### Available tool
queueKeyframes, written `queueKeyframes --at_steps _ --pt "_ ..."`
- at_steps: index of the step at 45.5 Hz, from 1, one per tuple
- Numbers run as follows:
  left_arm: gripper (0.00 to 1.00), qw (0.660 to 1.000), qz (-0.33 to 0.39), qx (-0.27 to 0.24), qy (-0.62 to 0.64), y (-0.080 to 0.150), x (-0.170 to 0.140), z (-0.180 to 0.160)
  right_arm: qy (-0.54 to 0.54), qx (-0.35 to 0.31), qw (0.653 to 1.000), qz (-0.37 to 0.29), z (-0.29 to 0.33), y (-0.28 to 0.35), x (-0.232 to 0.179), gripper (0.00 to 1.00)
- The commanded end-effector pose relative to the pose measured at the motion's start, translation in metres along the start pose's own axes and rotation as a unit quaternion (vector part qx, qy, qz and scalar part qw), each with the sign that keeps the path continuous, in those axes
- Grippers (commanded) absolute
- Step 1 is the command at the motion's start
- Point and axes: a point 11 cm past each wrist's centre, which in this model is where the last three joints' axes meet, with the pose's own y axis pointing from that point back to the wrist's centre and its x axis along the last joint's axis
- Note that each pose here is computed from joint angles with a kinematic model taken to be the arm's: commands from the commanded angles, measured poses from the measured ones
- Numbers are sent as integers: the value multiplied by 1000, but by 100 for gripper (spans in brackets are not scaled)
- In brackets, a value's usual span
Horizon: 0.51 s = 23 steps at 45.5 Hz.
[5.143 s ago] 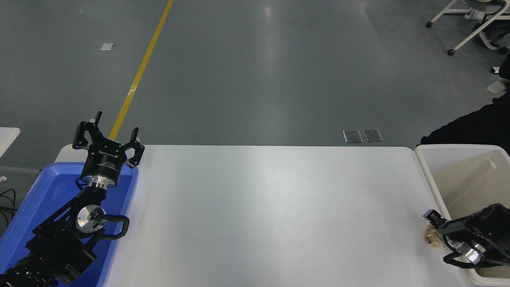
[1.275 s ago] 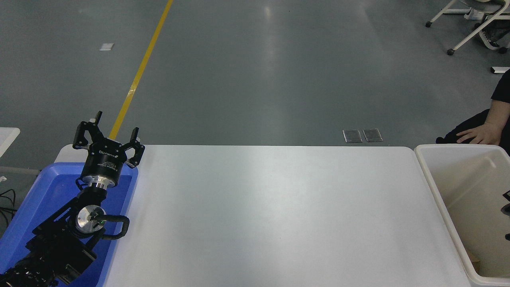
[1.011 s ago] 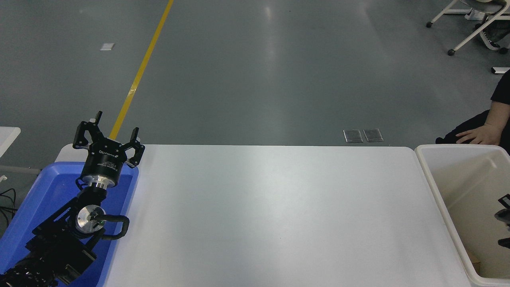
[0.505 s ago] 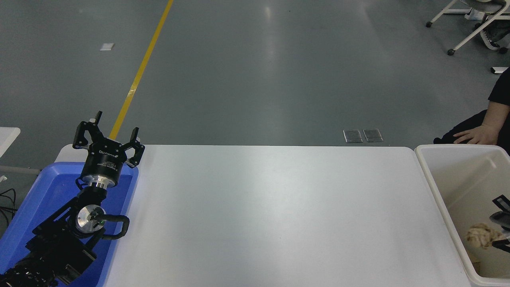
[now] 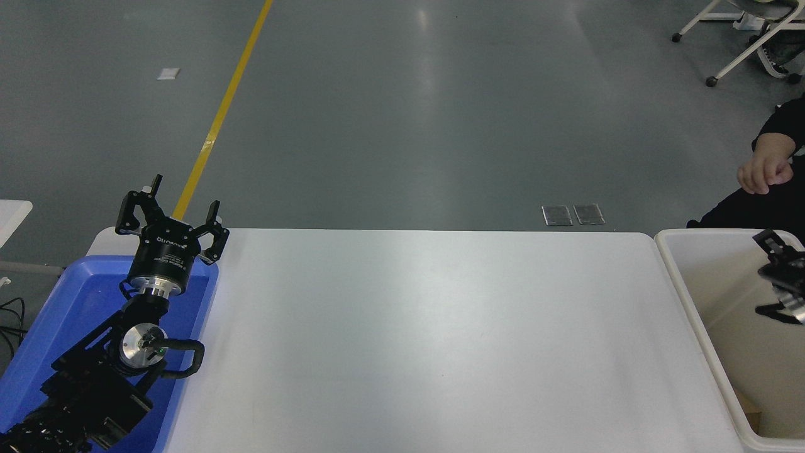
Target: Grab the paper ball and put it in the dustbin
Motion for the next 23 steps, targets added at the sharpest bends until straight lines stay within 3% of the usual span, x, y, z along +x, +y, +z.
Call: queueKeyframes --at_steps 1,9,17,23 --pt "98 1000 0 1 0 0 0 0 40 76 996 -18 -87 30 13 100" --pt "98 1000 0 0 0 0 0 0 130 95 986 -47 -120 50 3 100" --pt "98 1000 0 0 0 0 0 0 175 125 965 -152 -152 100 -27 100" --pt "98 1000 0 0 0 0 0 0 226 145 936 -226 -175 149 -26 100"
